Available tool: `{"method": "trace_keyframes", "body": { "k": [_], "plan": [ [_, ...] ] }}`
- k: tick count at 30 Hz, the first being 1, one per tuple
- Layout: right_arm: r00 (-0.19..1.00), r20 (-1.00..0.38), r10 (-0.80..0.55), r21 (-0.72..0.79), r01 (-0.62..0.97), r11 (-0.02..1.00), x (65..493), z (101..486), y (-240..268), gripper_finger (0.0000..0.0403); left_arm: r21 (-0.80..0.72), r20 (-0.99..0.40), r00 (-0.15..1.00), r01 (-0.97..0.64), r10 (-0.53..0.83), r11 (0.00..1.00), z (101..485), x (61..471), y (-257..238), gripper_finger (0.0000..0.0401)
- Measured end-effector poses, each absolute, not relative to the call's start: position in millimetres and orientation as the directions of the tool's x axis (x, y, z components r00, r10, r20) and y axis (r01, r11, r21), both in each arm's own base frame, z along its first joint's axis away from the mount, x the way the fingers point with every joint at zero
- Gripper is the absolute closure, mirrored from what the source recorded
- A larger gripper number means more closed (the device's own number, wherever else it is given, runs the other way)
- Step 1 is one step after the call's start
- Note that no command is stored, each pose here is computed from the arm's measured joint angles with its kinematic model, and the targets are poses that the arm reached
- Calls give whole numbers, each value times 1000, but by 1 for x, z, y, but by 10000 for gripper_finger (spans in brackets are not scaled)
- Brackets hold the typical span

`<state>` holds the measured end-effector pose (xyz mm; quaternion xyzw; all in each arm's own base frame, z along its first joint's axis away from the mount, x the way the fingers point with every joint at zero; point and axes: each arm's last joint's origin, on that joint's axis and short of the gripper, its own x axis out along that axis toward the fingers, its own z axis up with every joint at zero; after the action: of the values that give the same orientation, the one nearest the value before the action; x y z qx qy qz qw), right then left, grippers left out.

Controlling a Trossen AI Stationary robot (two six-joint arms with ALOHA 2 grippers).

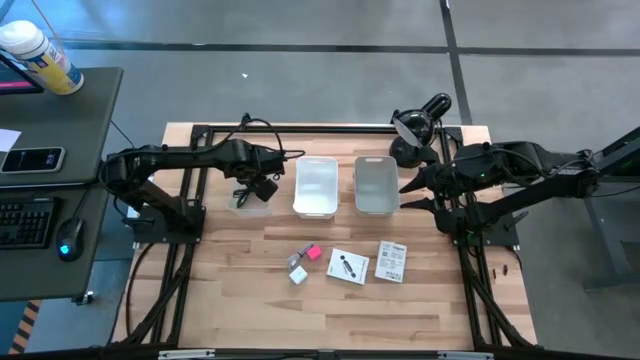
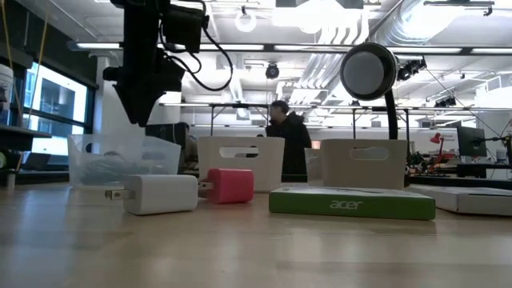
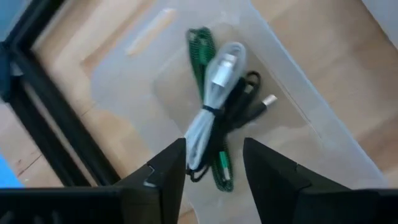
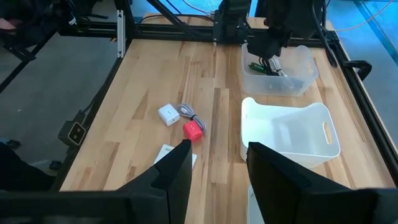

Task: Pick and place items into bin
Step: Put the purple USB cord into the transparent bin

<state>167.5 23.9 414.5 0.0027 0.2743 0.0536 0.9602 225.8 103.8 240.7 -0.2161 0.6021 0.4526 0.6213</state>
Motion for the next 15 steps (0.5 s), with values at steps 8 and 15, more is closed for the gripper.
{"method": "trace_keyframes", "body": {
  "k": [8,15],
  "plan": [
    [843,-527,107,36,-103,994,167,415,24,258,187,-962,17,-684,272,705,258,240,85,246],
    [843,-526,108,35,-106,994,167,415,24,258,72,-952,254,-358,171,931,277,264,49,265]
  ]
}}
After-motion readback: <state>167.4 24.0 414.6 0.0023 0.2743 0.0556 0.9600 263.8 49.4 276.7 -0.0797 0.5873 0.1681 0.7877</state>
